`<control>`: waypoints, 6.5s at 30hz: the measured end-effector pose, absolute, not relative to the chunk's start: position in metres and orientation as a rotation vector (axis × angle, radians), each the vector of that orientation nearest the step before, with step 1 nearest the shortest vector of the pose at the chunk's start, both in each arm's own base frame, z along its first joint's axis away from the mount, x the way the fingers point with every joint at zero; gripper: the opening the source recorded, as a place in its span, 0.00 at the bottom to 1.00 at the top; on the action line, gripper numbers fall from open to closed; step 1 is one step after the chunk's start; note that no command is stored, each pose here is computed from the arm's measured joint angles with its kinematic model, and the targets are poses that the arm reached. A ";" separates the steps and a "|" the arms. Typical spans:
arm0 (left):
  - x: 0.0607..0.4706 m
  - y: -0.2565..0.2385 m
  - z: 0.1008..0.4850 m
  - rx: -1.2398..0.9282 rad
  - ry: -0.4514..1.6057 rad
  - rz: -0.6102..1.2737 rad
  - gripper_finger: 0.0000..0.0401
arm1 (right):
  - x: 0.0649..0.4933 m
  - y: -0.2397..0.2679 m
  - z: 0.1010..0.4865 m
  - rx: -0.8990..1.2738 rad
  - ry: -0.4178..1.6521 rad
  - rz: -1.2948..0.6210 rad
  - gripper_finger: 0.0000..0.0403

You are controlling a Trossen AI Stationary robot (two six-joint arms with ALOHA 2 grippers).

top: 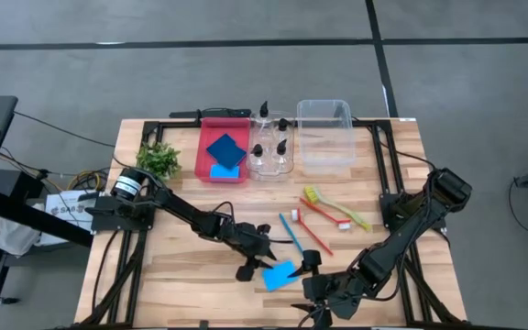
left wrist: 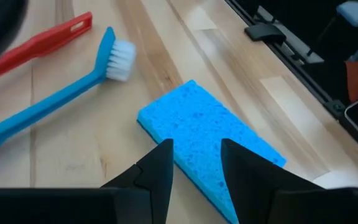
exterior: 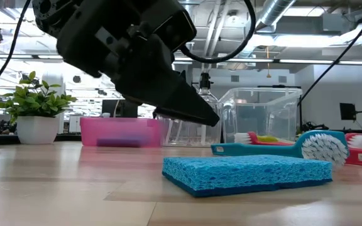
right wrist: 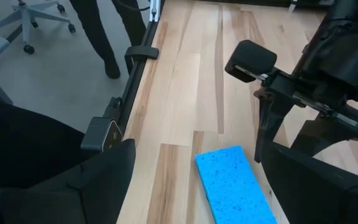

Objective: Pick & Place Kitchen Sink Supplies
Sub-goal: Put the blue sponge into the pink bin, then put the blue dish brush into the right transparent bin

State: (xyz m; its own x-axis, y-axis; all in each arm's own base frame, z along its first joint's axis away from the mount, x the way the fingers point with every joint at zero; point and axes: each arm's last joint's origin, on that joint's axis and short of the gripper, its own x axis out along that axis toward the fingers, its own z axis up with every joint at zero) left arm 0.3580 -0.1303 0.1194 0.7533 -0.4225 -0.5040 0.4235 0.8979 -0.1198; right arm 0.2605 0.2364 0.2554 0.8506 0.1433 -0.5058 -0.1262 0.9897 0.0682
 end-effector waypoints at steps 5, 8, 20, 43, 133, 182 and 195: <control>0.361 -0.136 0.102 0.052 0.520 -0.489 0.34 | 0.261 0.236 0.255 0.033 0.535 0.142 0.84; 0.363 -0.135 0.088 0.051 0.525 -0.483 0.34 | 0.261 0.236 0.255 0.033 0.535 0.142 0.84; 0.377 -0.119 0.064 -0.058 0.582 -0.508 0.34 | 0.261 0.236 0.255 0.032 0.536 0.142 0.84; 0.374 -0.119 0.074 0.190 0.515 -0.581 0.02 | 0.260 0.236 0.255 0.031 0.538 0.142 0.84; 0.224 -0.016 0.218 0.196 0.131 1.099 0.02 | 0.262 0.231 0.252 0.007 0.562 0.115 0.84; 0.216 0.000 0.200 0.169 0.145 1.155 0.29 | 0.262 0.231 0.253 0.012 0.560 0.114 0.84; 0.217 -0.001 0.200 0.167 0.143 1.100 0.29 | 0.262 0.231 0.253 0.012 0.560 0.114 0.84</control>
State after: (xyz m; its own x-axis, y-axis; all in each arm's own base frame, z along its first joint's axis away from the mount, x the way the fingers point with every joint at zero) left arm 0.2172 -0.0010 0.1997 0.4466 0.8941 -0.0322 -0.8726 0.4432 0.2051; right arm 0.2625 0.2310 0.2528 0.8411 0.1117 -0.5293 -0.1051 0.9935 0.0427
